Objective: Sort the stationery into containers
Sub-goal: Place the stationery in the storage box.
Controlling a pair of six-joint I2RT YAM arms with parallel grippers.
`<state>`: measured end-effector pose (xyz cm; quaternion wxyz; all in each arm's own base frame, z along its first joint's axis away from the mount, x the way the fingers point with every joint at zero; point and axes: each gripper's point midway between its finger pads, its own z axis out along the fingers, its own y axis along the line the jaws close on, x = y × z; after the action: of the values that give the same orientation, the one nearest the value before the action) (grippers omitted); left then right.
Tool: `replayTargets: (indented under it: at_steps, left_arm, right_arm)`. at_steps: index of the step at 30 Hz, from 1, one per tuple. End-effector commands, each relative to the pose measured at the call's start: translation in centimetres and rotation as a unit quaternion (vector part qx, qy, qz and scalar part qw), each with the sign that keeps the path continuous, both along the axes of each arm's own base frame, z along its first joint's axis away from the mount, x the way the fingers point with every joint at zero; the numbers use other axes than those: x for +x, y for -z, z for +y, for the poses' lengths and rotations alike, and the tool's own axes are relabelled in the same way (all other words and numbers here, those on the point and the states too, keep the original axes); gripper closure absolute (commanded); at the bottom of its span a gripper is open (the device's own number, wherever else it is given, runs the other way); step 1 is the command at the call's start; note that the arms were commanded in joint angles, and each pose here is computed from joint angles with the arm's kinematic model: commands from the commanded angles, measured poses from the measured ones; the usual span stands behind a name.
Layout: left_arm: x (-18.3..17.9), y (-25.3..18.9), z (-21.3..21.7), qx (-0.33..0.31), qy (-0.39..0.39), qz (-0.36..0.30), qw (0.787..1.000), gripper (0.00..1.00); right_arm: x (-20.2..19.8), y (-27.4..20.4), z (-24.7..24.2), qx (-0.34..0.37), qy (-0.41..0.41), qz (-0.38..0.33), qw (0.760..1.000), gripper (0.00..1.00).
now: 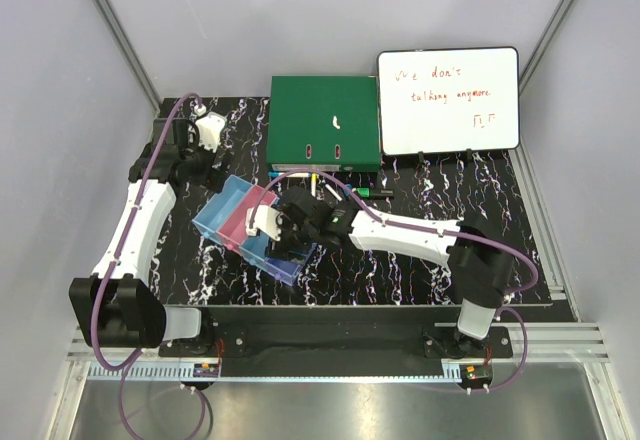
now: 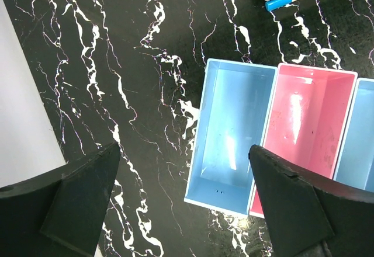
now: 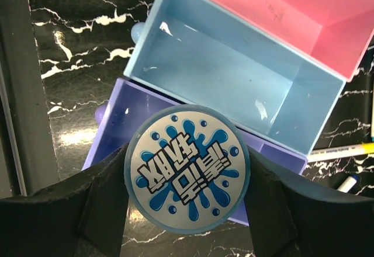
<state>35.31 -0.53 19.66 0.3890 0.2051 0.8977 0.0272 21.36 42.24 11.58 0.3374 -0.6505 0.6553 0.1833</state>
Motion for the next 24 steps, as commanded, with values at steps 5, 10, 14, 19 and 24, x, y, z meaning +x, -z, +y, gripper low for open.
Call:
replayTargets:
  at_steps: [5, 10, 14, 19, 24]
  left_arm:
    - [0.6, -2.7, 0.4, 0.009, -0.002, -0.039, 0.999, 0.01]
    - [0.7, -2.7, 0.5, 0.01, -0.002, -0.038, 0.999, 0.01]
    - [0.8, -2.7, 0.5, 0.011, -0.002, -0.036, 0.999, 0.01]
    - [0.9, -2.5, 0.3, 0.006, 0.0, -0.033, 0.999, 0.01]
    - [0.9, -2.1, 0.2, 0.004, 0.001, -0.028, 1.0, 0.01]
  right_arm:
    - [-1.4, -3.6, 2.9, 0.073, -0.031, -0.04, 0.996, 0.93]
    - [-1.8, -2.6, 3.6, 0.077, -0.033, -0.039, 0.996, 0.94]
    - [-2.2, -1.7, 3.4, 0.071, -0.034, -0.031, 0.996, 0.94]
    - [-2.3, -0.6, 3.0, 0.061, -0.034, -0.029, 0.997, 0.85]
    - [-2.3, -0.2, 2.5, 0.054, -0.034, -0.032, 0.997, 0.7]
